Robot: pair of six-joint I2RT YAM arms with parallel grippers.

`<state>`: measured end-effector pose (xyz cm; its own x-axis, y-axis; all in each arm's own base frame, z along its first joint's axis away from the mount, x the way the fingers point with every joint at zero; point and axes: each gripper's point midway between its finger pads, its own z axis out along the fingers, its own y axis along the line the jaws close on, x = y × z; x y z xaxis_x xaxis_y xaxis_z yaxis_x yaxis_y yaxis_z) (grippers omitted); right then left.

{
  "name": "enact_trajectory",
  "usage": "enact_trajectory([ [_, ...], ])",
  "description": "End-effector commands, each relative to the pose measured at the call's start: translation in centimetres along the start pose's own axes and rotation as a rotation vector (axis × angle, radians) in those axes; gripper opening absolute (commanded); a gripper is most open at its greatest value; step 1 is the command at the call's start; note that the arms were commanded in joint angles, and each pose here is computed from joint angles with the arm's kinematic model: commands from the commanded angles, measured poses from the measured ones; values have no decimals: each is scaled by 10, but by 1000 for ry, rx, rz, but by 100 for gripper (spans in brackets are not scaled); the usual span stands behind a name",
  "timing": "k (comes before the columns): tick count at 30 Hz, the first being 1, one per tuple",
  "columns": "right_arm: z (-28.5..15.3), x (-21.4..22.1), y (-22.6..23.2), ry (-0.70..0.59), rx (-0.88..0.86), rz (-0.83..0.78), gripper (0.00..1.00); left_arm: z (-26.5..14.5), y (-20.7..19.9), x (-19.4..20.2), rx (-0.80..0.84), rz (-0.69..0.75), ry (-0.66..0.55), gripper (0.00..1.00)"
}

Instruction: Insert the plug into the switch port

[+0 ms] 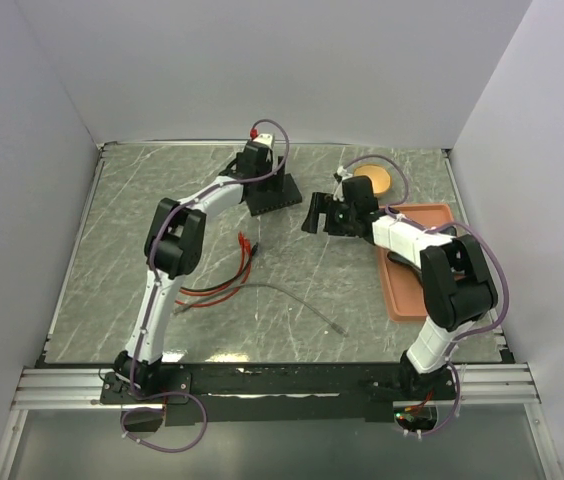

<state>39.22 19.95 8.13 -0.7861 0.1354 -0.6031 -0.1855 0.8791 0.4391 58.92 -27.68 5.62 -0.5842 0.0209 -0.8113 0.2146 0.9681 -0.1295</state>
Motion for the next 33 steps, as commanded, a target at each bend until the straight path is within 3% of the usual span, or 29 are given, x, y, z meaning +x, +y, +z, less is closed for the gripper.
enact_trajectory([
  [1,5,-32,14,-71,-51,-28,99,-34,-13,19,24,40,62,98],
  [6,23,-55,17,-89,-54,-20,99,-51,-2,46,-16,21,95,98],
  [11,48,-84,19,-110,-53,-10,99,-87,19,21,-84,-56,17,96],
  [12,52,-85,20,-106,-51,-8,99,-104,20,1,-79,-85,-31,96],
  [18,79,-116,28,-115,-77,10,99,-152,24,-4,-63,-129,-58,96],
  [24,111,-113,29,6,-89,52,99,-181,19,20,-3,-181,-27,96],
  [33,116,-85,26,81,-106,110,99,-213,20,60,47,-259,12,96],
])
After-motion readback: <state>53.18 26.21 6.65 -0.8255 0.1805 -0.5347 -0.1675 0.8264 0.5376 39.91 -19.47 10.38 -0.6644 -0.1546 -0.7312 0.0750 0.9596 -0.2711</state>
